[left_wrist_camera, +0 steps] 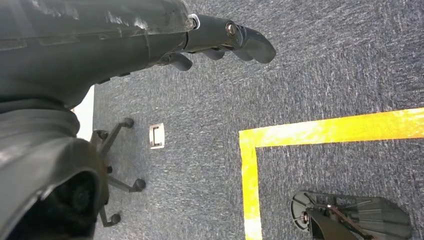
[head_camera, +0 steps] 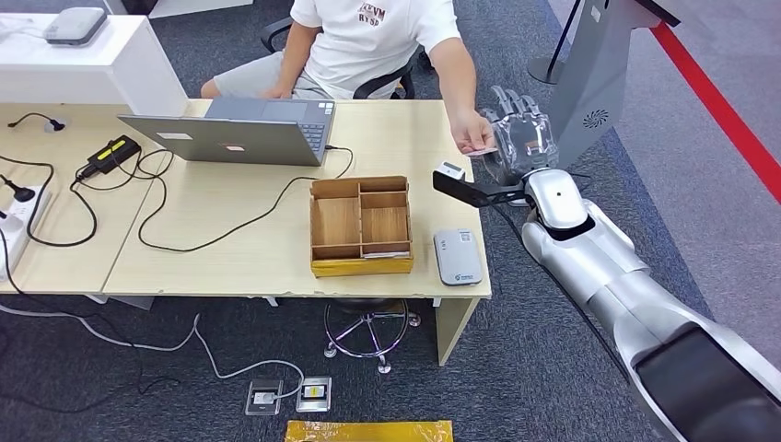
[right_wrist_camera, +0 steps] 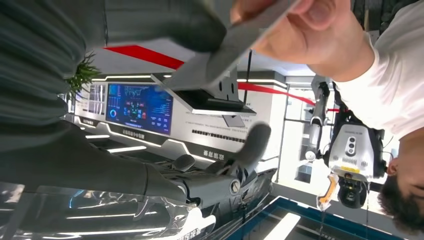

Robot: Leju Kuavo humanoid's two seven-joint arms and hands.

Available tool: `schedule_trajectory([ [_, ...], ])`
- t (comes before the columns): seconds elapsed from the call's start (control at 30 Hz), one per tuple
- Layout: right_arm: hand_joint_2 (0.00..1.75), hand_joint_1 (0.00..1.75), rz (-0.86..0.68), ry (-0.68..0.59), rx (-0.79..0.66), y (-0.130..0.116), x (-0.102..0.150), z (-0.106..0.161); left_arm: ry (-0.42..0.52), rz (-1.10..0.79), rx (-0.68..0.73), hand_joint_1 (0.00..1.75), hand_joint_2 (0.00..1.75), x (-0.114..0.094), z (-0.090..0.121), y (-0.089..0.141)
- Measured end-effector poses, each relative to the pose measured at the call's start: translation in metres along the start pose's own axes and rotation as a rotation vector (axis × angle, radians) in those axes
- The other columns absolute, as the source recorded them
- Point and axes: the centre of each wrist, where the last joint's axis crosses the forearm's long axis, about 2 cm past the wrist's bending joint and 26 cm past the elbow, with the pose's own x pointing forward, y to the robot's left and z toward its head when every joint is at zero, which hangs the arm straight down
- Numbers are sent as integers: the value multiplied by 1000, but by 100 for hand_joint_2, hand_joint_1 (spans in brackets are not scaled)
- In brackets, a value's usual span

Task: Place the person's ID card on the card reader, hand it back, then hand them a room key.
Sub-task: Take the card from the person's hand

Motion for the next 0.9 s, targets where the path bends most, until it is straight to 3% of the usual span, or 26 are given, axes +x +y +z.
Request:
schedule_trajectory([
  [0.67,175,175,-18,-27,15,7,0,3,10,13,8,0,0,-1,0,0],
  [0.9,175,175,-32,-46,74,20,5,13,16,21,12,0,0,-1,0,0],
])
